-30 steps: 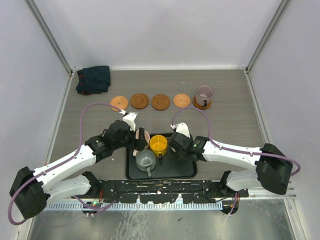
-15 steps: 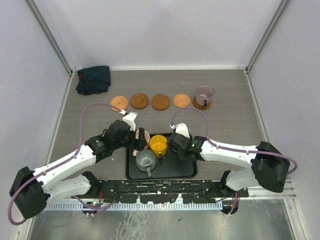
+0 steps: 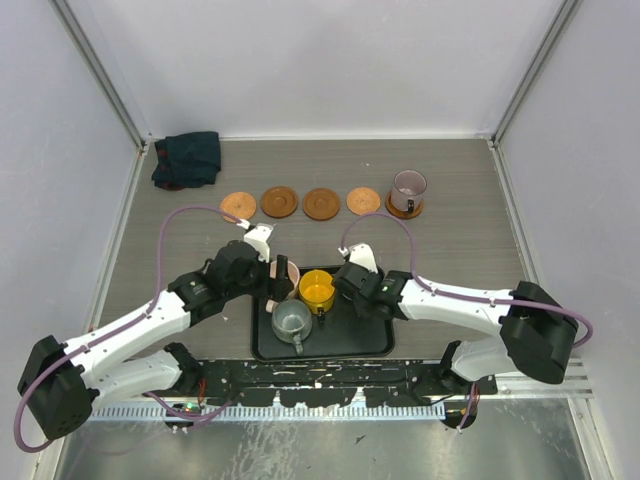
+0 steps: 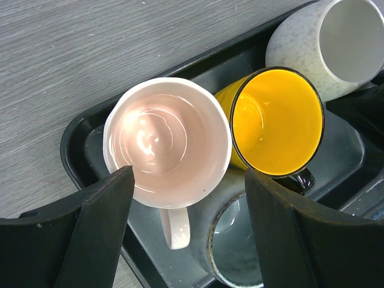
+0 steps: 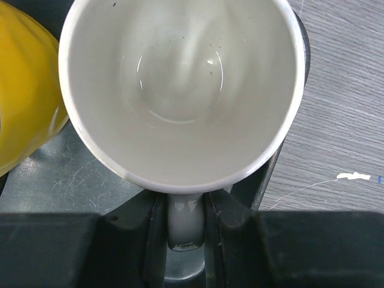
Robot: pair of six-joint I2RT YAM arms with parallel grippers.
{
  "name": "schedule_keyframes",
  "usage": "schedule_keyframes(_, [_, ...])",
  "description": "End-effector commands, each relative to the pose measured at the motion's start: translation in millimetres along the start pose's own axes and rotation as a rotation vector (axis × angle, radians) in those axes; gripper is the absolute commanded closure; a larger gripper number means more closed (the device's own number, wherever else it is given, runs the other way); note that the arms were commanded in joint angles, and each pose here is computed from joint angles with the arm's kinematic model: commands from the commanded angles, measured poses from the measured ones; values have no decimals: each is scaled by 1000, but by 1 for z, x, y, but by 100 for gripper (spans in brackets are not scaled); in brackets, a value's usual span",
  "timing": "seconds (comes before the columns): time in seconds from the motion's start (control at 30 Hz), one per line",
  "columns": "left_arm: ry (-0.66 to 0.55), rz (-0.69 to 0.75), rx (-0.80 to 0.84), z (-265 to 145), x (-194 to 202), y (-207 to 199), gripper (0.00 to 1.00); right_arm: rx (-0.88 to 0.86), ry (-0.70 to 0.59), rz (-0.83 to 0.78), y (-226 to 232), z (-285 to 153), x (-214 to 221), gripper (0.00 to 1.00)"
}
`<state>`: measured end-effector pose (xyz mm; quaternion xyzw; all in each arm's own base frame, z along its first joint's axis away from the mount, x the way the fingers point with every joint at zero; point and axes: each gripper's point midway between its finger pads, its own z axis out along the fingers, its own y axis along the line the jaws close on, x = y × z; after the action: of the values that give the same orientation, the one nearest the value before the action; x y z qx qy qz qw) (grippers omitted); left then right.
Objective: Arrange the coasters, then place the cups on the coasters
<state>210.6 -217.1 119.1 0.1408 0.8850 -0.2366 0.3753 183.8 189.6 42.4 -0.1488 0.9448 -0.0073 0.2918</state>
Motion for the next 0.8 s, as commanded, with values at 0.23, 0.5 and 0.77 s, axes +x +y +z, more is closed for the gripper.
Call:
schedule_keyframes(0.23, [-80,-8,-7,-7,-19,0,24,-8,-254,74,-9,-42,-68,99])
schedule_keyframes(0.5, [-83,-12,-4,-5,-19,-1,24,36,-387,107,-21,-54,-99,99])
schedule_keyframes(0.77, [-84,-10,0,0,-23,-2,24,13,-500,183,-47,-43,-169,99])
